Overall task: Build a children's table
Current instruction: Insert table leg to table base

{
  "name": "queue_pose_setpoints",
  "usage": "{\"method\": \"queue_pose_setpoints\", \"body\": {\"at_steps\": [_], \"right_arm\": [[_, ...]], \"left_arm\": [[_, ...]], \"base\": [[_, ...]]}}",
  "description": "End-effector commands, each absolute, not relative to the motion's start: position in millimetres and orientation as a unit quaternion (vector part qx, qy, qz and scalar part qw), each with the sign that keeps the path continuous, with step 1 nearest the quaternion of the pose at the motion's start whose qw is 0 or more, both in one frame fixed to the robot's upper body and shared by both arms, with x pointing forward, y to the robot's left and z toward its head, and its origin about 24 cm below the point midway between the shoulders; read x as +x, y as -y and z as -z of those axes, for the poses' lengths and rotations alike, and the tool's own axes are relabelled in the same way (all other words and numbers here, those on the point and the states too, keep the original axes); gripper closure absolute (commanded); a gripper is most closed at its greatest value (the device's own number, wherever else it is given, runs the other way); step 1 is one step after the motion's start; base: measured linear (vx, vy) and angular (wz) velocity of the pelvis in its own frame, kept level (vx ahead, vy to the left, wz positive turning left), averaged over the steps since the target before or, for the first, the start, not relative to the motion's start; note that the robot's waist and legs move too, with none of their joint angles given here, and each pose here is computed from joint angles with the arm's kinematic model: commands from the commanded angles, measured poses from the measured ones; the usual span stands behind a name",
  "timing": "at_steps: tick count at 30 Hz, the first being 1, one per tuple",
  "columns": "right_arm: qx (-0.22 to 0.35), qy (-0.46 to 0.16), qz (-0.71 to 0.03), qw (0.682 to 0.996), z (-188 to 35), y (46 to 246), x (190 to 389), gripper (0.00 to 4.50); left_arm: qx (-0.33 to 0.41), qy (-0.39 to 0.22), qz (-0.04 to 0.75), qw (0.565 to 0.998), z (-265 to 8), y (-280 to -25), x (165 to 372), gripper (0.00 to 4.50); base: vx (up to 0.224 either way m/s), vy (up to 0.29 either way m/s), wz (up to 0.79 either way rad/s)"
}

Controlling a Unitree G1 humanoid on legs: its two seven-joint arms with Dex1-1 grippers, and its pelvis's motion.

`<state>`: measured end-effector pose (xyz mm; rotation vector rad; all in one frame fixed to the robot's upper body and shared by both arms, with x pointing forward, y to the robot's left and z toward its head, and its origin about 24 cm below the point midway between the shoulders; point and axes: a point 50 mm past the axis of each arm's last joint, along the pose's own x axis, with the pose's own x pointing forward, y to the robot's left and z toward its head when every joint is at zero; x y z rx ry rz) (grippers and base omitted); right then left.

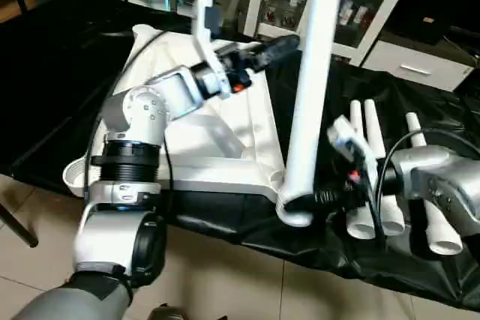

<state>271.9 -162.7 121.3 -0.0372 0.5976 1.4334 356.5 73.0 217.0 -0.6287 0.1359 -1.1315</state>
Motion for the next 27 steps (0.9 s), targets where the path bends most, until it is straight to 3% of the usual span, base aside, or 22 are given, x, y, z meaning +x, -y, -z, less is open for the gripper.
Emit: {"method": "queue_pose_setpoints", "body": {"at_steps": [1, 7, 14, 22, 27], "right_arm": [[-0.041, -0.282, -0.645, 0.709, -119.9, 167.3, 270.0, 1.97], [-0.057, -0.289, -0.65, 0.7, -117.6, 166.6, 268.6, 1.97], [-0.1, -0.296, -0.636, 0.706, -114.2, 168.3, 272.7, 1.97], [-0.149, -0.29, -0.613, 0.72, -113.2, 168.2, 280.2, 1.97], [-0.158, -0.278, -0.602, 0.731, -114.8, 167.1, 285.7, 1.97]], "left_arm": [[-0.3, -0.046, 0.569, 0.765, -236.0, -61.8, 345.6, 0.0], [-0.316, -0.051, 0.589, 0.742, -237.3, -56.4, 337.1, 0.0], [-0.269, -0.067, 0.564, 0.778, -225.0, -46.9, 337.1, 0.0], [-0.269, -0.053, 0.57, 0.774, -231.1, -44.8, 333.4, 0.0], [-0.266, -0.049, 0.564, 0.78, -231.3, -47.2, 334.1, 0.48]], "base": [[0.0, 0.0, 0.0], [0.0, 0.0, 0.0], [0.0, 0.0, 0.0], [0.0, 0.0, 0.0], [0.0, 0.0, 0.0]]}}
